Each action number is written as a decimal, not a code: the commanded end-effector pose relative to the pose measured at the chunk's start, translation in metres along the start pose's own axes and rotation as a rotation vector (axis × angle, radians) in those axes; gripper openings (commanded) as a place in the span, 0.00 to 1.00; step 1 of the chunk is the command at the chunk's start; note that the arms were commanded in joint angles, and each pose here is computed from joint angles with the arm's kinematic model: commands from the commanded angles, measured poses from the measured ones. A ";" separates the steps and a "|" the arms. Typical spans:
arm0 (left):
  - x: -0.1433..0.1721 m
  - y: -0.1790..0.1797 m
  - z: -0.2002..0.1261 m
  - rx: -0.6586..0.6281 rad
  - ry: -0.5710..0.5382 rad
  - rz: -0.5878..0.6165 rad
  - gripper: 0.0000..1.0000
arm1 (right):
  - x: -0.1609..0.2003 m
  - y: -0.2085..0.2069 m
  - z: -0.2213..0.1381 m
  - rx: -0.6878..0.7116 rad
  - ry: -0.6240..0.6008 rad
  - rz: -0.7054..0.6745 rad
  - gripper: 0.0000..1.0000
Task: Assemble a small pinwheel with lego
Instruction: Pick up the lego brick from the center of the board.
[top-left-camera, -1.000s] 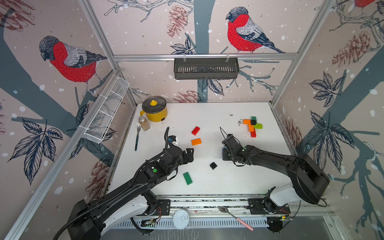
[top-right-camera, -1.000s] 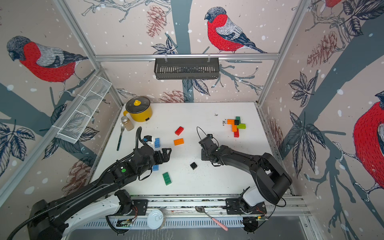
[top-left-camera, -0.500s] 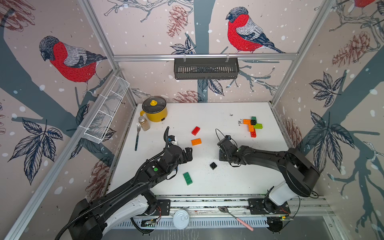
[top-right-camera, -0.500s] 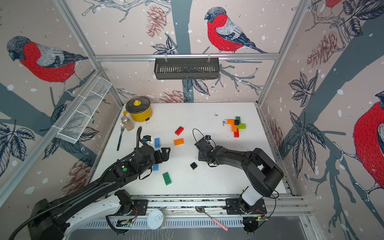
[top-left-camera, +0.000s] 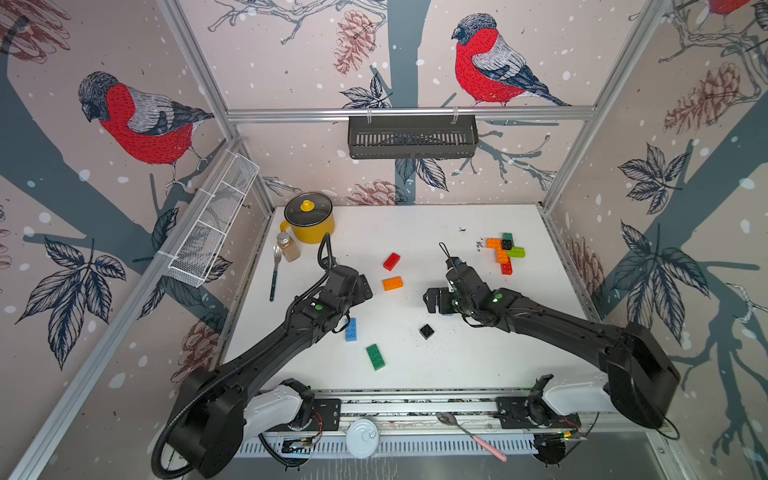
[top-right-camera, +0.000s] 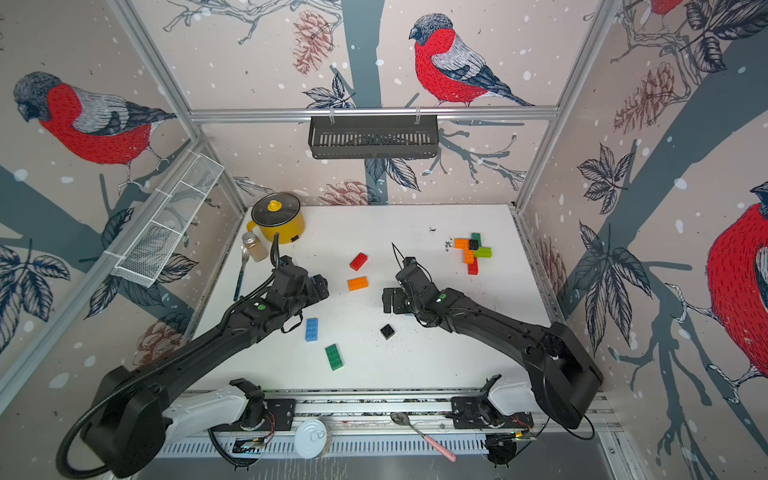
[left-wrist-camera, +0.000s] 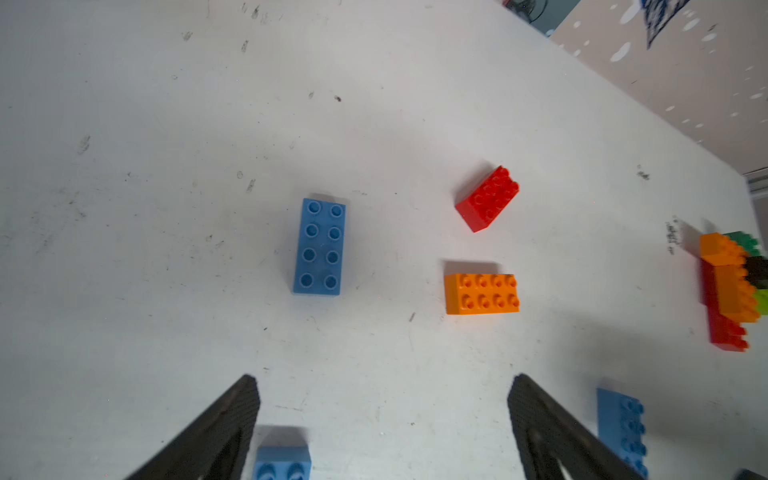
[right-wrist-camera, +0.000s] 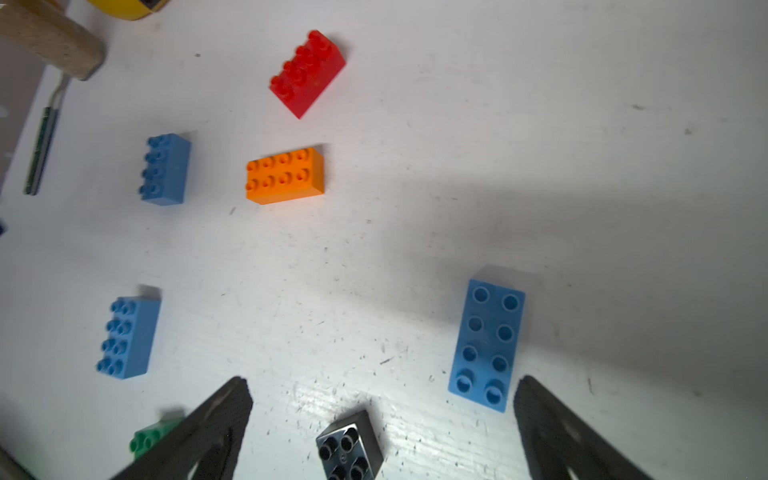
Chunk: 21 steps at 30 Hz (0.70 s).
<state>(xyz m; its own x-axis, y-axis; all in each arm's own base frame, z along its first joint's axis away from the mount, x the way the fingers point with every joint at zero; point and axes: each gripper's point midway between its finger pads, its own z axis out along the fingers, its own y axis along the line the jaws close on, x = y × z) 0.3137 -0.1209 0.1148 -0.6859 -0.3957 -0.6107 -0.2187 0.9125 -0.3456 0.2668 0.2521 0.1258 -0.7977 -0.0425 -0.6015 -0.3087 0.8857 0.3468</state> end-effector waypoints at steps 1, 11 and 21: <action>-0.005 0.011 0.022 -0.069 0.019 -0.002 0.91 | 0.001 0.014 -0.019 -0.088 -0.002 -0.075 1.00; 0.002 0.030 0.082 -0.147 0.156 -0.010 0.72 | -0.002 -0.014 -0.058 -0.088 -0.088 -0.066 1.00; 0.016 0.037 0.102 -0.207 0.231 0.016 0.49 | 0.001 -0.027 -0.060 -0.091 -0.100 -0.038 1.00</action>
<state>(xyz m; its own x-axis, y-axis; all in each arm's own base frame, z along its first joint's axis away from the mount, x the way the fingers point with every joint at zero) 0.3706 -0.1066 0.0235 -0.8135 -0.3671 -0.4510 -0.3133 0.9301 -0.1919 0.2435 0.1980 0.1578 -0.7371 -0.0116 -0.6757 -0.3648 0.8485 0.3834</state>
